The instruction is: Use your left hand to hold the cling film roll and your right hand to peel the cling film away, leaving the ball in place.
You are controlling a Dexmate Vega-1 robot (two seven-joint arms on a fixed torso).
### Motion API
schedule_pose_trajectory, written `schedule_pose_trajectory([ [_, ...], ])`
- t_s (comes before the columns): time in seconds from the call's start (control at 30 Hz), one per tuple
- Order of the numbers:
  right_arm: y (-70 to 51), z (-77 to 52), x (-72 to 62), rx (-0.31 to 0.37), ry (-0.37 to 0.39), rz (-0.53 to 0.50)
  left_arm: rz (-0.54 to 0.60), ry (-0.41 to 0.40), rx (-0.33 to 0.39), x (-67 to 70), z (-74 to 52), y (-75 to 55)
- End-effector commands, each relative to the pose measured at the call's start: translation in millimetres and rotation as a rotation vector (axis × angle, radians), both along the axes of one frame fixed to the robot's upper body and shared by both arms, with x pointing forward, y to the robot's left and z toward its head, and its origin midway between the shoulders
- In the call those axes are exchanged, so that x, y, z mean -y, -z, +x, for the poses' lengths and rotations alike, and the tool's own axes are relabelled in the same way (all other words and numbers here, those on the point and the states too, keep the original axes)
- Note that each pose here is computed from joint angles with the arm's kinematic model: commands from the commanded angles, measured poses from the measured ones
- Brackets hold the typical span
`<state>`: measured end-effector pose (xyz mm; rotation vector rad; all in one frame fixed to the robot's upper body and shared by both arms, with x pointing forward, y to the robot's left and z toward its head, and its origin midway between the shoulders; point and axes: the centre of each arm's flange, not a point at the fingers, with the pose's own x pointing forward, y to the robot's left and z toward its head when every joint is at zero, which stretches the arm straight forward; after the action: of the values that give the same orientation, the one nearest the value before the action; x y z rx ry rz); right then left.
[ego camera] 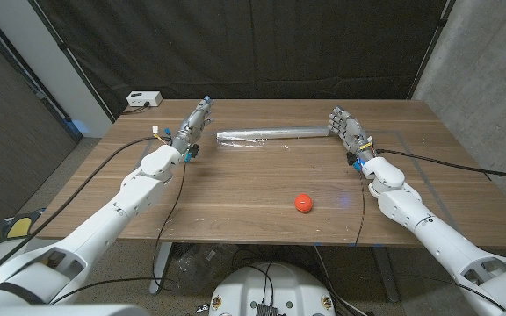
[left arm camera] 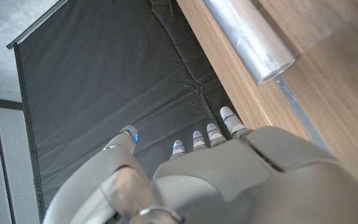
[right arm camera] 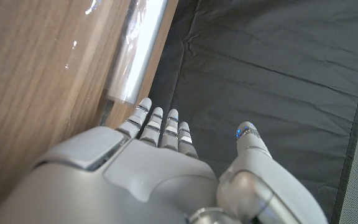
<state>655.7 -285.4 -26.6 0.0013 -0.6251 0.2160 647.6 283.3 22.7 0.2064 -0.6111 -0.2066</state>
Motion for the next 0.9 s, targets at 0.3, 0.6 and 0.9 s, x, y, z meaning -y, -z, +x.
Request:
schedule_pose_trajectory([
  [0.3,4.1,-1.2,-12.7,0.001,-0.026,-0.037,0.188,-0.060,0.021,6.4,-6.0,-42.5],
  [0.6,7.1,-3.9,-16.0,0.009,-0.034,-0.043,0.288,-0.101,0.037,13.8,-11.7,-67.5],
  [0.9,7.7,-5.1,-16.8,0.016,-0.040,-0.049,0.402,-0.138,0.040,19.6,-19.1,-87.5],
])
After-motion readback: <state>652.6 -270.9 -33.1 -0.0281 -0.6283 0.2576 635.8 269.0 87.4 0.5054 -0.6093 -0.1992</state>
